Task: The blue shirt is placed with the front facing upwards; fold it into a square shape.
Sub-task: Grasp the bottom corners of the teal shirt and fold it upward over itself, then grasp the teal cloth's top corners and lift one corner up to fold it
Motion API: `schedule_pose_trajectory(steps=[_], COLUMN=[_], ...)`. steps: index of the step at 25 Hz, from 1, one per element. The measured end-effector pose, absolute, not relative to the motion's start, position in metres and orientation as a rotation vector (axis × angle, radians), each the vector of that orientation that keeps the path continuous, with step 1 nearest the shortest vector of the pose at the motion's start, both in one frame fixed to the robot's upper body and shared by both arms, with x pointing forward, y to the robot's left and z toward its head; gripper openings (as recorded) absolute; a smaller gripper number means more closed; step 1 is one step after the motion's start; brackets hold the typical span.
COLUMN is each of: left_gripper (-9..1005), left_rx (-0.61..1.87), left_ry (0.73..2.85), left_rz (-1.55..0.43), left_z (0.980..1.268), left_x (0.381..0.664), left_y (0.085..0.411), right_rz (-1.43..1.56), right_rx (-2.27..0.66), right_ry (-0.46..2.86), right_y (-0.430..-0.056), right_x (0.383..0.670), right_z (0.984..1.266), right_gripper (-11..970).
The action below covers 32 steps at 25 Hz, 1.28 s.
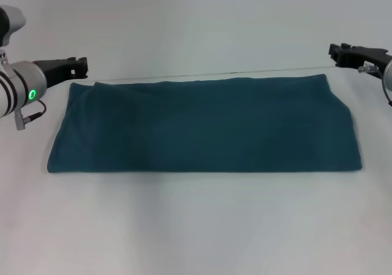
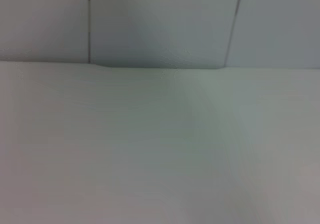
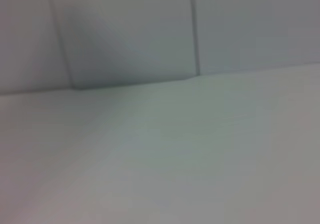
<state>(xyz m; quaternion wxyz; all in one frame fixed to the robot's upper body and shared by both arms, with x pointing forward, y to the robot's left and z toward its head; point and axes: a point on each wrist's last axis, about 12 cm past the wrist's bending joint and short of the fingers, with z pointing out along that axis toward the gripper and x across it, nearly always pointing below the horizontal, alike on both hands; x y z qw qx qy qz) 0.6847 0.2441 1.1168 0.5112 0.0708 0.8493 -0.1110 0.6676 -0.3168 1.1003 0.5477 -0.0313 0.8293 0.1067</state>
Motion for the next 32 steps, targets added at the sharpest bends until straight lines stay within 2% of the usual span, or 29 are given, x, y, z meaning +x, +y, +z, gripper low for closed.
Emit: schedule_pose_trajectory(steps=[2, 4, 7, 8, 10, 18, 21, 26, 32], left_gripper=[16, 79, 173, 205, 392, 729, 864, 863, 863], left_rx=[0.131, 0.115, 0.046, 0.039, 0.032, 0.081, 0.139, 0.162, 0.096], left_ry=[2.039, 2.036, 2.023, 2.021, 2.018, 2.011, 2.009, 2.03, 2.055], left_rz=[-0.259, -0.258, -0.265, -0.265, -0.263, -0.443, -0.521, -0.576, -0.545], left_z=[1.116, 1.116, 1.115, 1.114, 1.114, 1.118, 1.12, 1.112, 1.1], left_x=[0.685, 0.685, 0.682, 0.681, 0.679, 0.657, 0.644, 0.623, 0.61], left_y=[0.247, 0.249, 0.261, 0.263, 0.267, 0.282, 0.286, 0.297, 0.312], right_rz=[0.244, 0.238, 0.253, 0.266, 0.294, 0.476, 0.531, 0.597, 0.632], right_rx=[-0.034, -0.011, 0.006, 0.003, -0.003, -0.057, -0.093, -0.142, -0.086], right_ry=[1.945, 1.924, 1.894, 1.887, 1.878, 1.842, 1.848, 1.912, 1.992], right_y=[-0.318, -0.322, -0.329, -0.331, -0.334, -0.352, -0.36, -0.371, -0.39], right_x=[0.668, 0.668, 0.665, 0.664, 0.659, 0.619, 0.6, 0.571, 0.545], right_z=[1.102, 1.103, 1.105, 1.105, 1.104, 1.093, 1.09, 1.082, 1.078], right_gripper=[83, 85, 306, 353, 448, 748, 748, 747, 746])
